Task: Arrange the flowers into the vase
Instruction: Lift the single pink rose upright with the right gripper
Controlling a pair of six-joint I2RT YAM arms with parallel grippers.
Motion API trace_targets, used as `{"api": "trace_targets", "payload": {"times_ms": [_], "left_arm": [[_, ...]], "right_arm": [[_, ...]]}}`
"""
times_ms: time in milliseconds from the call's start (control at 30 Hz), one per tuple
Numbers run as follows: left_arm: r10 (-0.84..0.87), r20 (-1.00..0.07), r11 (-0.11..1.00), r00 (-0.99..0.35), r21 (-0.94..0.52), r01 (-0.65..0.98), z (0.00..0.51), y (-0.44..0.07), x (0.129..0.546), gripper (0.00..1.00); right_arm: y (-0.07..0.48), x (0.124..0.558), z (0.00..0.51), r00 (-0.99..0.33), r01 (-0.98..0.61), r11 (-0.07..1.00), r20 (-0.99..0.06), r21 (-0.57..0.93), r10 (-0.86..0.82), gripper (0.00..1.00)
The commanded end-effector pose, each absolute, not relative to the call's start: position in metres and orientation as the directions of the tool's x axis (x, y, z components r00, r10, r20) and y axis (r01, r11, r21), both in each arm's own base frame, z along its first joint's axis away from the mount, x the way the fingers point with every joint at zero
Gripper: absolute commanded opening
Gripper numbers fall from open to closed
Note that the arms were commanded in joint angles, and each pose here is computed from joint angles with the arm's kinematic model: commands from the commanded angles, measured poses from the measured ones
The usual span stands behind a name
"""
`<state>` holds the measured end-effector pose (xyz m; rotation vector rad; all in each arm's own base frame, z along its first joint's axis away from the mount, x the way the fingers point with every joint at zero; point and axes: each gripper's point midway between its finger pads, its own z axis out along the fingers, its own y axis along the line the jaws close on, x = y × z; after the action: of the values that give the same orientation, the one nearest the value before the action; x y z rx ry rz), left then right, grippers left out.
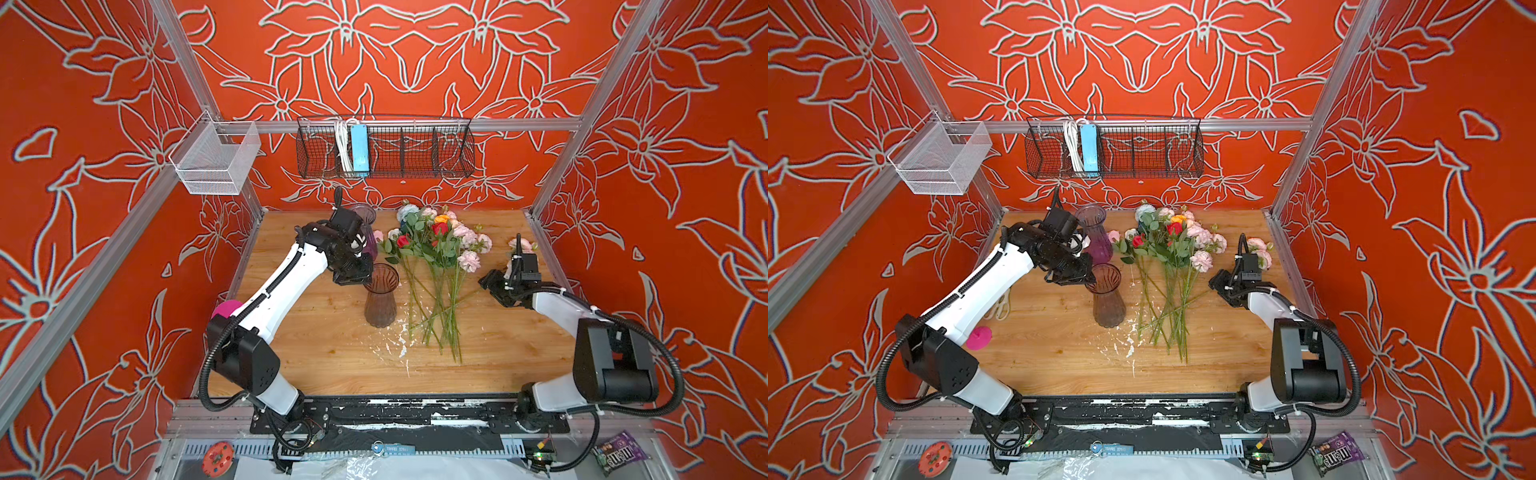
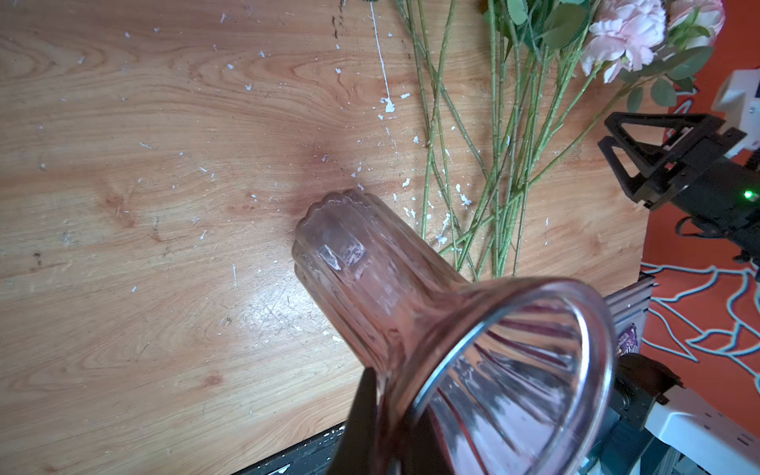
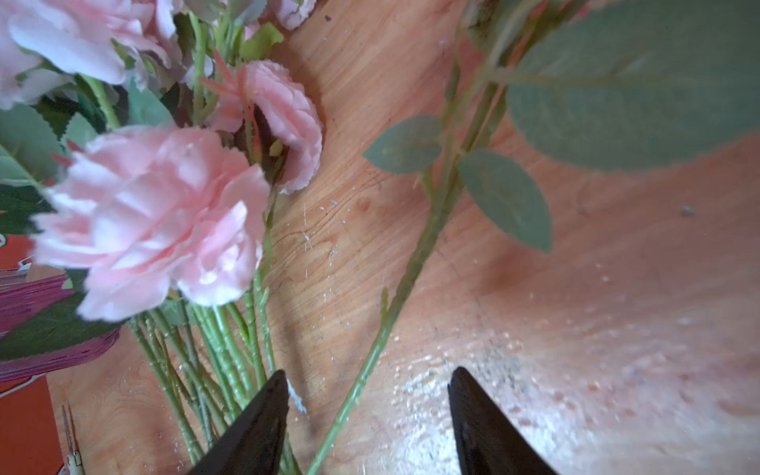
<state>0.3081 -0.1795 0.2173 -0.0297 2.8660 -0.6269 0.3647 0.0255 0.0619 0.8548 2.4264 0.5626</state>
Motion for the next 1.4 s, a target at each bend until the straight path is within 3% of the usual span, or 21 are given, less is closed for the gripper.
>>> {"api": "trace_targets", "payload": {"times_ms": [0,167,267,500,633,733,1367], "left_arm": [[-0.075,-0.243,0.888,-0.967,-0.457,0.046,0.233,-0.187,0.319,0.0],[-0.073,-0.226,0.892,-0.971,-0.451,0.038,0.227,-0.187,0.318,0.0],[-0.069,-0.216,0.897,-0.974,-0.442,0.035,0.224,-0.186,0.318,0.0],[-0.067,-0.234,0.915,-0.97,-0.403,0.034,0.226,-0.178,0.319,0.33],[-0.067,-0.264,0.923,-0.962,-0.382,0.041,0.235,-0.173,0.32,0.55],[-0.07,-0.296,0.929,-0.953,-0.368,0.046,0.245,-0.167,0.322,0.64],[-0.062,-0.401,0.912,-0.914,-0.396,0.111,0.279,-0.165,0.323,0.68]], "right_arm": [[0.028,0.375,0.056,-0.658,0.477,0.673,-0.277,0.565,0.7,0.58],[0.027,0.386,0.044,-0.652,0.493,0.654,-0.254,0.574,0.715,0.47],[0.028,0.39,0.042,-0.648,0.493,0.647,-0.251,0.581,0.719,0.35],[0.023,0.393,0.06,-0.628,0.472,0.659,-0.301,0.586,0.717,0.09],[0.011,0.394,0.088,-0.597,0.455,0.696,-0.389,0.556,0.701,0.06],[0.001,0.395,0.117,-0.556,0.44,0.719,-0.465,0.538,0.689,0.06],[-0.01,0.381,0.297,-0.342,0.246,0.813,-0.738,0.528,0.582,0.06]]}}
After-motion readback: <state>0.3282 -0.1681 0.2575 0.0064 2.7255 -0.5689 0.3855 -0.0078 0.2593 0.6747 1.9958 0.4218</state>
